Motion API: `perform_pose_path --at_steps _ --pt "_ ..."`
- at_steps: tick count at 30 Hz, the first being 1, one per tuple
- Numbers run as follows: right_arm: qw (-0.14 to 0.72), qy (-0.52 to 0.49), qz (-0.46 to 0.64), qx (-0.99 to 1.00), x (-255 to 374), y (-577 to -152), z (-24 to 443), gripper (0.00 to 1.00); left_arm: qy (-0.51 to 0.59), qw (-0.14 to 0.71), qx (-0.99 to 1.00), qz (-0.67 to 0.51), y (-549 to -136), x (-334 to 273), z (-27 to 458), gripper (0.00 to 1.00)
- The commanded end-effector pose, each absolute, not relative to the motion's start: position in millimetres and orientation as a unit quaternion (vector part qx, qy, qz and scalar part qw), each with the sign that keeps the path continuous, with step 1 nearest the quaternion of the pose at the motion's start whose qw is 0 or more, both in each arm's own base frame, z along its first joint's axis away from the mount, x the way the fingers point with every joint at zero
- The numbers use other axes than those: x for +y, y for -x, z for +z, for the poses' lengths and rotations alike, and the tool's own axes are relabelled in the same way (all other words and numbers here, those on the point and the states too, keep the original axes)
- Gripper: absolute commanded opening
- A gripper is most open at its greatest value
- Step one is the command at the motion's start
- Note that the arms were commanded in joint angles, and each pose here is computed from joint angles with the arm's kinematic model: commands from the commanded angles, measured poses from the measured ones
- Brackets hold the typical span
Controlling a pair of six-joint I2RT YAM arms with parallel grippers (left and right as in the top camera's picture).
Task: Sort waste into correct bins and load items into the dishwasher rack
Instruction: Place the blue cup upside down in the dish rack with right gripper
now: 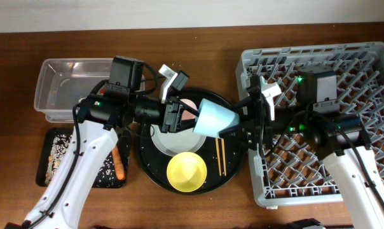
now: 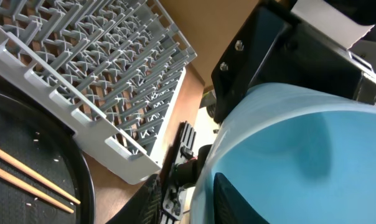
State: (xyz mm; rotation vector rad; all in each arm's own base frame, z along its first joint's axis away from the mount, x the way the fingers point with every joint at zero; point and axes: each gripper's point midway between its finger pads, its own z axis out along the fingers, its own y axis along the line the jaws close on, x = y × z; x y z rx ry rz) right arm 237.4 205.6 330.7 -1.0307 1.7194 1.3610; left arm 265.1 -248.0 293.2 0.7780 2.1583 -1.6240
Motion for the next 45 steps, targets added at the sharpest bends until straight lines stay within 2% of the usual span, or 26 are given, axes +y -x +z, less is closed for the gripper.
perform_pose_path --at_steps 1,4,6,8,10,11,13,15,20,22,27,31,37,42,43,44,45 --pt "0.354 0.398 0.533 0.657 207 -238 339 0.57 -0.273 0.191 0.781 -0.529 -278 -244 285 0.40" --pt "0.367 0.361 0.523 0.680 188 -254 339 0.56 -0.259 0.206 0.808 -0.487 -291 -237 273 0.49" --pt "0.372 0.270 0.470 0.754 156 -286 321 0.54 -0.237 0.214 0.834 -0.450 -301 -230 262 0.51" --pt "0.367 0.197 0.367 0.832 120 -309 287 0.54 -0.228 0.217 0.845 -0.434 -306 -226 257 0.51" --pt "0.340 0.096 0.204 0.913 64 -325 245 0.53 -0.226 0.217 0.847 -0.429 -306 -225 256 0.51" --pt "0.333 0.063 0.157 0.928 46 -327 237 0.53 -0.224 0.219 0.851 -0.422 -308 -224 254 0.51" --pt "0.316 0.003 0.085 0.945 17 -326 225 0.52 -0.212 0.215 0.867 -0.397 -310 -217 245 0.50" --pt "0.286 -0.018 0.061 0.956 8 -321 211 0.50 -0.204 0.211 0.878 -0.379 -311 -212 239 0.50" --pt "0.173 -0.028 0.079 0.981 12 -343 133 0.45 -0.201 0.206 0.882 -0.374 -309 -210 237 0.50" --pt "0.152 -0.029 0.082 0.985 13 -347 116 0.45 -0.200 0.204 0.882 -0.374 -308 -210 236 0.50" --pt "0.159 -0.028 0.085 0.983 14 -351 117 0.45 -0.200 0.204 0.882 -0.374 -309 -210 236 0.50" --pt "0.179 -0.025 0.086 0.980 14 -360 146 0.45 -0.199 0.205 0.884 -0.369 -310 -209 235 0.50" --pt "0.182 -0.002 0.096 0.979 24 -361 150 0.44 -0.198 0.207 0.886 -0.364 -311 -208 234 0.50" --pt "0.162 0.025 0.051 0.985 34 -352 143 0.46 -0.198 0.207 0.886 -0.364 -310 -208 234 0.50" --pt "0.161 0.024 0.051 0.985 33 -352 143 0.47 -0.198 0.207 0.886 -0.364 -310 -208 234 0.50" --pt "0.159 0.024 0.051 0.986 34 -351 142 0.72 -0.198 0.207 0.886 -0.364 -311 -208 234 0.50" --pt "0.157 0.025 0.050 0.986 33 -350 142 0.89 -0.198 0.207 0.886 -0.364 -311 -208 234 0.50"
